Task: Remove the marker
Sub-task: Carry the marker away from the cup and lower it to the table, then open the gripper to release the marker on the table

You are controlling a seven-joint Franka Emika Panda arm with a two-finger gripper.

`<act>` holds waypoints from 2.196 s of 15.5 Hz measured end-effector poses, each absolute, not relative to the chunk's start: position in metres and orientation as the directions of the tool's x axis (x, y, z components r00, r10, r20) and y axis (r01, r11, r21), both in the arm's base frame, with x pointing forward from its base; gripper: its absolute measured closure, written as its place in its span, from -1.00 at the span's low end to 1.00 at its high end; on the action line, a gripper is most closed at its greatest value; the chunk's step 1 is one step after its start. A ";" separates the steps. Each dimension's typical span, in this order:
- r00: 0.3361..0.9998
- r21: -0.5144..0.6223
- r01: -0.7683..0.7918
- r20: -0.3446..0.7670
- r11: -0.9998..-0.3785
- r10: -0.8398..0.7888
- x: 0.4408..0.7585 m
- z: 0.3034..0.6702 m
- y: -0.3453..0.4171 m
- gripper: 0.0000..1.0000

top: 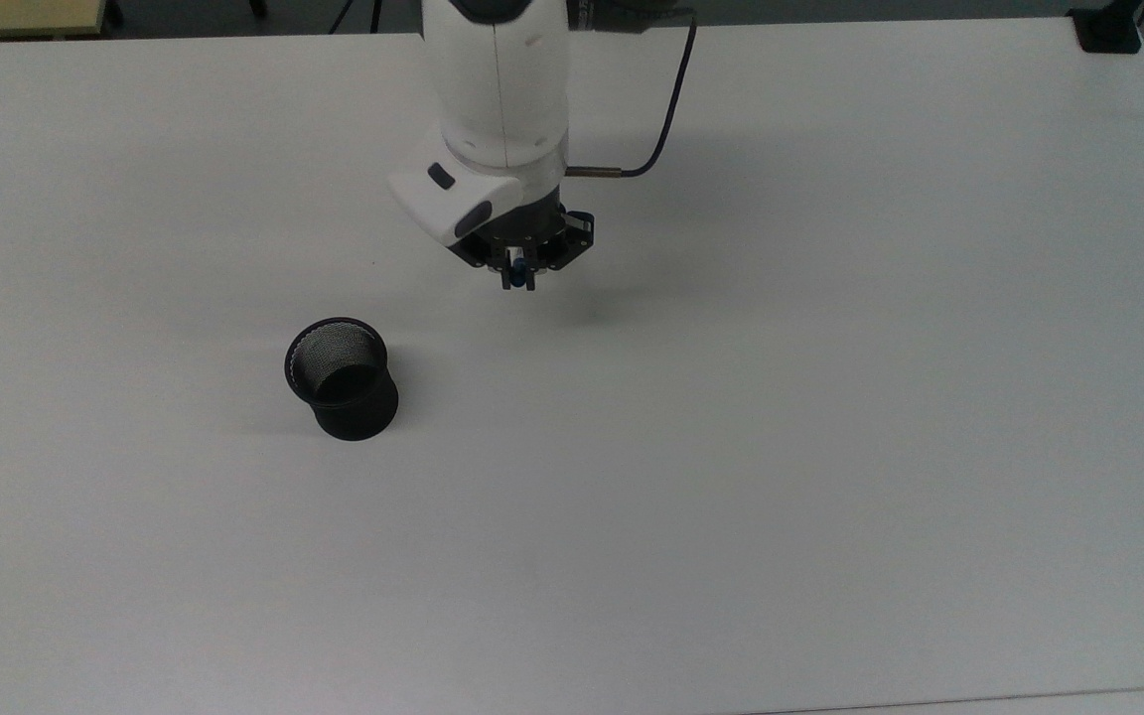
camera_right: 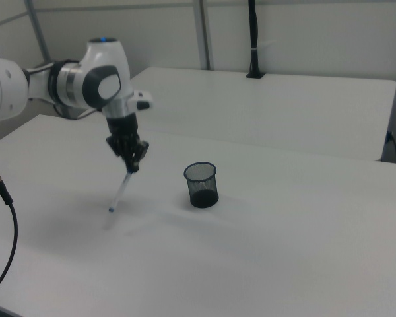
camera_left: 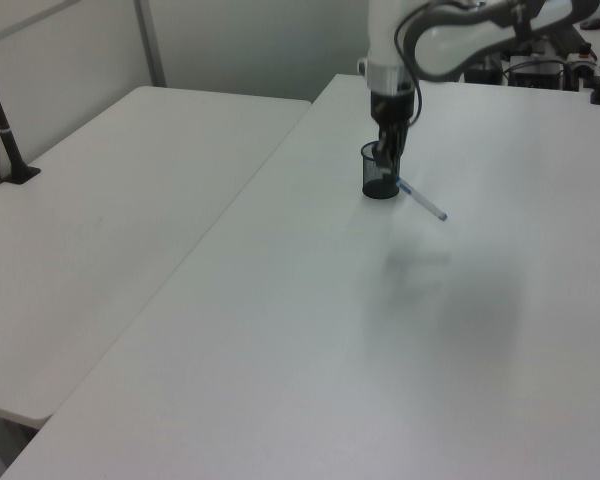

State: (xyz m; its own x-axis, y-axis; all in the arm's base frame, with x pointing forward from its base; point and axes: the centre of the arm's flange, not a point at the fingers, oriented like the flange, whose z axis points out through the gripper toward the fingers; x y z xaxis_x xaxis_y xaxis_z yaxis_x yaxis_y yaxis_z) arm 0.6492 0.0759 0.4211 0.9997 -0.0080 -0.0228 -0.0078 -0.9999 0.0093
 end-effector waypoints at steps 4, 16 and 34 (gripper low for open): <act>0.991 0.025 0.035 -0.133 -0.999 0.032 0.637 0.367 0.100 0.67; 0.961 0.044 0.057 -0.272 -0.997 0.043 0.621 0.308 0.109 0.44; 0.995 -0.001 -0.042 -0.092 -0.999 -0.042 0.598 0.508 0.041 -1.00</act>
State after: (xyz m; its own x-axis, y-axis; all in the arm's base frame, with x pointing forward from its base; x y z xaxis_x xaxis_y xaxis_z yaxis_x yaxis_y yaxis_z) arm 0.5978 0.0411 0.5076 0.9949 -0.0417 -0.0915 -0.0419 -0.9991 -0.0007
